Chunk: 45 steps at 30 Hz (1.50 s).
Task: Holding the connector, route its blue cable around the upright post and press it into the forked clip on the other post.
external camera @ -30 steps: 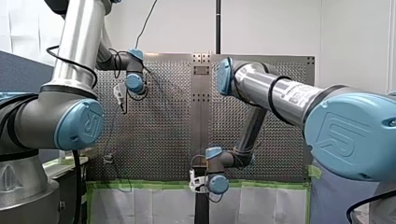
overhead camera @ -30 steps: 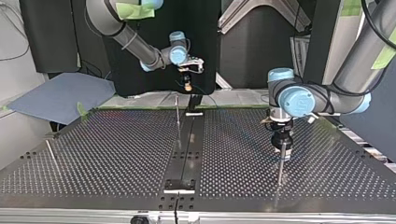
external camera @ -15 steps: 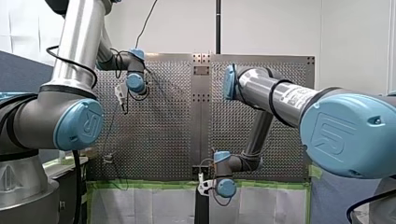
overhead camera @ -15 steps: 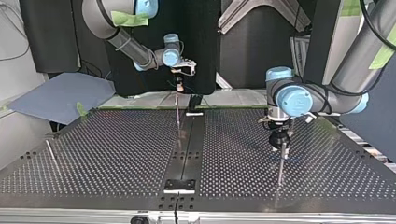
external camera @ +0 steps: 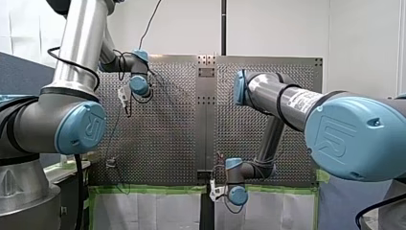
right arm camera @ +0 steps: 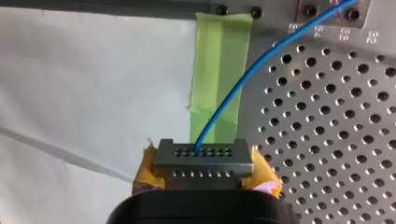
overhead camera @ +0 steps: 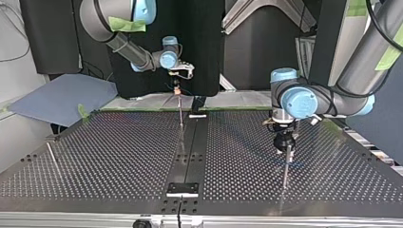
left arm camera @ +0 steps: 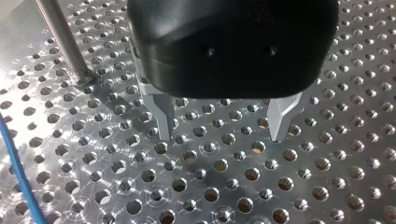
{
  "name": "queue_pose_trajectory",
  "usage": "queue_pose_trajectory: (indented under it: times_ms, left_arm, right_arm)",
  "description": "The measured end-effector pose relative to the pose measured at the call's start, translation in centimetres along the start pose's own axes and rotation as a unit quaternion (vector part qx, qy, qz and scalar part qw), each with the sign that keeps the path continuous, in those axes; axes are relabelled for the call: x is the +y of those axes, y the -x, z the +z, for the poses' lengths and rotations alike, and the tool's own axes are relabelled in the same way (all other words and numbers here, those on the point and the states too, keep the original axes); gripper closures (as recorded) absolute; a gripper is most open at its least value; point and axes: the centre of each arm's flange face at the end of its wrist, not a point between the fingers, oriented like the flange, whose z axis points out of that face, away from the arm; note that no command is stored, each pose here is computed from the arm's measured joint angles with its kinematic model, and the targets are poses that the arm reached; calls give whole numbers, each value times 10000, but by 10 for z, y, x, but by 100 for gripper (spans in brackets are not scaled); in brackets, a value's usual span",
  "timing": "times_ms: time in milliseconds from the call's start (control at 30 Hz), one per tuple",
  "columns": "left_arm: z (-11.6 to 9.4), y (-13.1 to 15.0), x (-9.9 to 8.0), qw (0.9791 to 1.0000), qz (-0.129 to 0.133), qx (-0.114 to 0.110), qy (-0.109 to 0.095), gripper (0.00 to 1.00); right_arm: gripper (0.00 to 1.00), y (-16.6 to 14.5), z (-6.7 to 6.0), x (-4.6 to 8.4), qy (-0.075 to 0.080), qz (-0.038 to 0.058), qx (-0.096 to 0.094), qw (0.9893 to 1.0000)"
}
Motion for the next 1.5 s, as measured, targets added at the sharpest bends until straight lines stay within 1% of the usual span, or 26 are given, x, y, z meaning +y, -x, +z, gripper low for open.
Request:
queue_pose_trajectory:
  times_ms: [67, 233, 300, 333, 367, 467, 533, 700, 967, 1067, 1167, 1233, 1300, 1367, 1500]
  left_arm:
    - [0, 0, 0, 10000, 0, 2, 1, 0]
    - [0, 0, 0, 10000, -1, 4, 2, 0]
    - [0, 0, 0, 10000, -2, 7, 3, 0]
    - [0, 0, 0, 10000, -3, 8, 3, 0]
    - [0, 0, 0, 10000, -3, 8, 3, 0]
    - [-1, -1, 0, 10000, -4, 14, 0, 0]
    - [-1, -1, 0, 10000, -4, 13, -2, 0]
    - [-1, -1, -2, 10000, -3, 26, -12, 0]
    - [-2, -2, -3, 10000, -13, 35, -19, 0]
    - [-2, -2, -3, 10000, -19, 35, -21, 0]
    - [-2, -2, -3, 10000, -27, 40, -19, 0]
    - [-2, -2, -3, 10000, -32, 43, -16, 0]
    - [-2, -1, -2, 10000, -35, 44, -13, 0]
    - [-2, -1, -3, 10000, -35, 53, -9, 0]
    - [-2, 1, -4, 10000, -25, 83, 0, 0]
  right_arm:
    - [100, 0, 1, 2, 17, -32, 6, 10000]
    - [100, 0, 0, 5, 29, -154, -20, 9999]
    - [100, -3, -2, 5, 22, -186, -7, 9998]
    - [100, -5, -3, 5, 16, -187, 15, 9998]
    - [100, -8, -4, 6, 8, -180, 41, 9998]
    - [100, -18, -8, 7, -34, -119, 153, 9998]
    - [100, -27, -11, 8, -50, -88, 254, 9996]
    - [100, -49, -21, 9, -57, -99, 493, 9987]
    - [100, -76, -38, 9, -64, -75, 724, 9973]
    - [100, -87, -44, 11, -47, -53, 831, 9965]
    - [100, -99, -51, 15, -21, 11, 975, 9952]
    - [100, -108, -56, 18, -4, 65, 1086, 9941]
    - [100, -112, -62, 19, 15, 90, 1148, 9933]
    - [100, -111, -67, 20, 25, 97, 1153, 9933]
    - [100, -103, -78, 23, 91, 113, 1107, 9937]
